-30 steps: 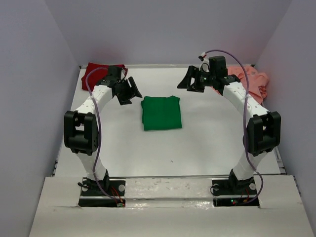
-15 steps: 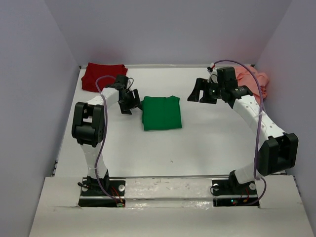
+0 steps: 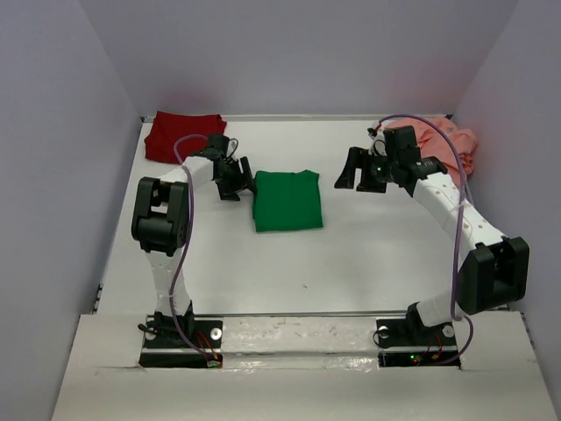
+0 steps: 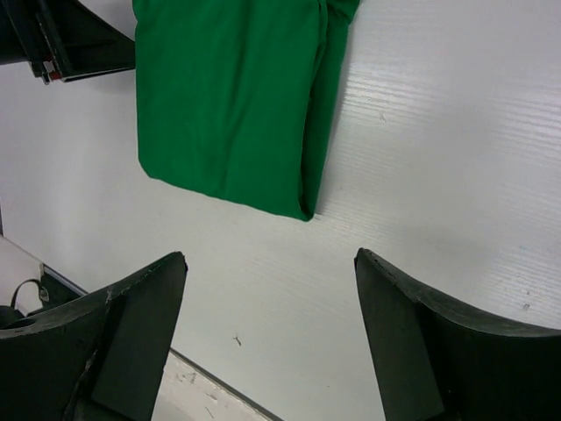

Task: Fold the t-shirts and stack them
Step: Fold the tshirt, then neatly place the folded tshirt to the corner

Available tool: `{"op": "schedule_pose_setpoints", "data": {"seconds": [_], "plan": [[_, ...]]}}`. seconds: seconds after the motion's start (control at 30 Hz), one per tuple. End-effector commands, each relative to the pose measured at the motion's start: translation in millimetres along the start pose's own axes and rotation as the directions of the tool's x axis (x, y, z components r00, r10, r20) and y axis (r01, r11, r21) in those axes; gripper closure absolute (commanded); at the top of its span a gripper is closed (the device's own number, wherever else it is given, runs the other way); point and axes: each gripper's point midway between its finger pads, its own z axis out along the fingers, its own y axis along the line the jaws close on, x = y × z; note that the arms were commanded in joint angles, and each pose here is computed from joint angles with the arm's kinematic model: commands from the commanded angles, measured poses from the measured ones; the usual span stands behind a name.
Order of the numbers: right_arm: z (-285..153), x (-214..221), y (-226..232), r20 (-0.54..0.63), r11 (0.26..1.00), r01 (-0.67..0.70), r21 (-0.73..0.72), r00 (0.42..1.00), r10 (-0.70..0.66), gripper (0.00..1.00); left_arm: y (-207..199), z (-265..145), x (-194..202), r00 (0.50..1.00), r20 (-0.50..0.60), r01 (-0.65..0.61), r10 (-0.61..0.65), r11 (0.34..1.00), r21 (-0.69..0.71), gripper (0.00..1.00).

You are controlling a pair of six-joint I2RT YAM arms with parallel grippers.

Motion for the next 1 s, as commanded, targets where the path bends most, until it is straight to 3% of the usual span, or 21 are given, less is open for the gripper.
{"op": "schedule_pose_setpoints", "data": {"seconds": [0.0, 0.47, 0.53, 0.97], "plan": [[-9.9, -6.6, 6.4, 0.038, 1.000, 0.021, -0.014, 0.999, -0.020, 0.17, -15.7, -17.6, -14.2, 0.997, 0.072, -0.002, -0.001, 0.999, 0.039, 0.24], [-1.5, -3.1, 5.6, 0.010, 0.999, 0.017, -0.029, 1.000, -0.016, 0.17, -18.4, -53.1, -26.9, 0.979, 0.193, 0.066, -0.067, 0.998, 0.010, 0.27], [-0.6, -2.9, 5.4, 0.008, 0.999, 0.016, -0.030, 1.000, -0.016, 0.16, -28.5, -59.0, -29.1, 0.976, 0.207, 0.055, -0.066, 0.997, 0.058, 0.27], [2.7, -3.6, 4.3, 0.005, 0.999, 0.019, -0.031, 1.000, -0.019, 0.16, -28.7, -27.1, -5.5, 0.995, 0.091, 0.043, -0.050, 0.996, 0.077, 0.28]]}}
